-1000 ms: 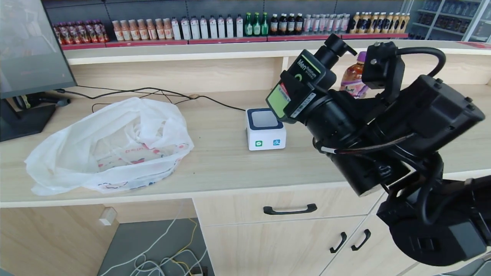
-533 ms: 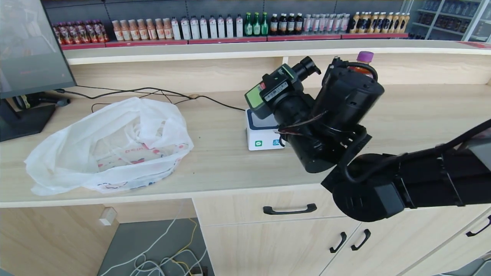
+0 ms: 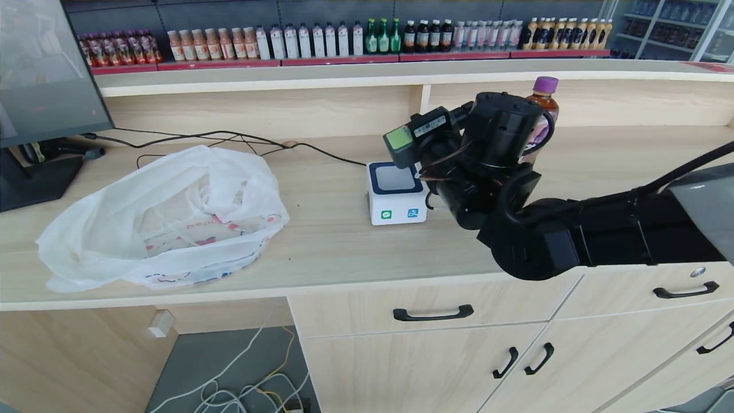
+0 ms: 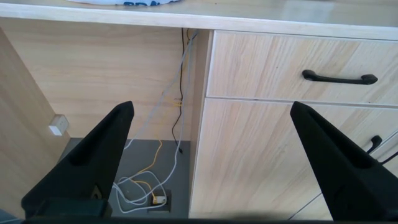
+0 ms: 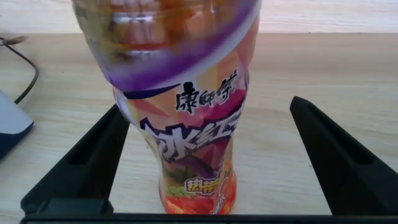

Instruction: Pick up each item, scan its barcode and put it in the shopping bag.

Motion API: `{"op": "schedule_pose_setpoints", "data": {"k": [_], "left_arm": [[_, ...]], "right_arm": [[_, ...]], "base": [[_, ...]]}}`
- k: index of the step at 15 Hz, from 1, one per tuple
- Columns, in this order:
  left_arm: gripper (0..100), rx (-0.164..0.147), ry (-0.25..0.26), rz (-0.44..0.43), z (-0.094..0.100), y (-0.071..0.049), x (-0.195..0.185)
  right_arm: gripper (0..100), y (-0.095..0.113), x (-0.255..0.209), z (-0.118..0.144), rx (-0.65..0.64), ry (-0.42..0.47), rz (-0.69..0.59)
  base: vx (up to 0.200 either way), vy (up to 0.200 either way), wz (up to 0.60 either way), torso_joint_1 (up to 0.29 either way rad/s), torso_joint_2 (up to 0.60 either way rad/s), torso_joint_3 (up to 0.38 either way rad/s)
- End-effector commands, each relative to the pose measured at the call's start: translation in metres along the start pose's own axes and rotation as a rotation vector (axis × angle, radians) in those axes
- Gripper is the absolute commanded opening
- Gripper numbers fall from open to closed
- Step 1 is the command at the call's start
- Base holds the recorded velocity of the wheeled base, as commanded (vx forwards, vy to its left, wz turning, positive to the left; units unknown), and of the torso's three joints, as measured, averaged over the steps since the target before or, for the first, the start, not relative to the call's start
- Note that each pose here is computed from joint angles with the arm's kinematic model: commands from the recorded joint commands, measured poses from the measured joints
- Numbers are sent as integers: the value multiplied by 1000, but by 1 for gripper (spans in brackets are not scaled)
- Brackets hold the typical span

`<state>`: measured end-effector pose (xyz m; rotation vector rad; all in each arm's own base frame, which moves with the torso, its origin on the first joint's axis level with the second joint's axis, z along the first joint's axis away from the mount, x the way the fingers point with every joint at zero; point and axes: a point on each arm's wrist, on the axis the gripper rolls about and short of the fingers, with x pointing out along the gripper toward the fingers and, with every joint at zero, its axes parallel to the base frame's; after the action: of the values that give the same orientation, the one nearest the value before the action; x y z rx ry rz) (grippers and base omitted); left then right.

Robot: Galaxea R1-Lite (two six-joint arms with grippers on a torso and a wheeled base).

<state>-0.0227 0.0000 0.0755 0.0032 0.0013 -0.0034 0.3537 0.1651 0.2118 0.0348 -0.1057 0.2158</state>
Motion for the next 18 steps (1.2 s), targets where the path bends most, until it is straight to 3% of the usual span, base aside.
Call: {"op": "schedule_pose_setpoints", "data": {"k": [1,18], "left_arm": [[100,0,0,0,0,0,0],[100,0,0,0,0,0,0]], "right_arm": [[100,3,10,-5,-12,-3,-3],[100,7,31,-2,-9,-60,-4]], "base": [[0,0,0,0,0,0],[0,0,0,0,0,0]]}}
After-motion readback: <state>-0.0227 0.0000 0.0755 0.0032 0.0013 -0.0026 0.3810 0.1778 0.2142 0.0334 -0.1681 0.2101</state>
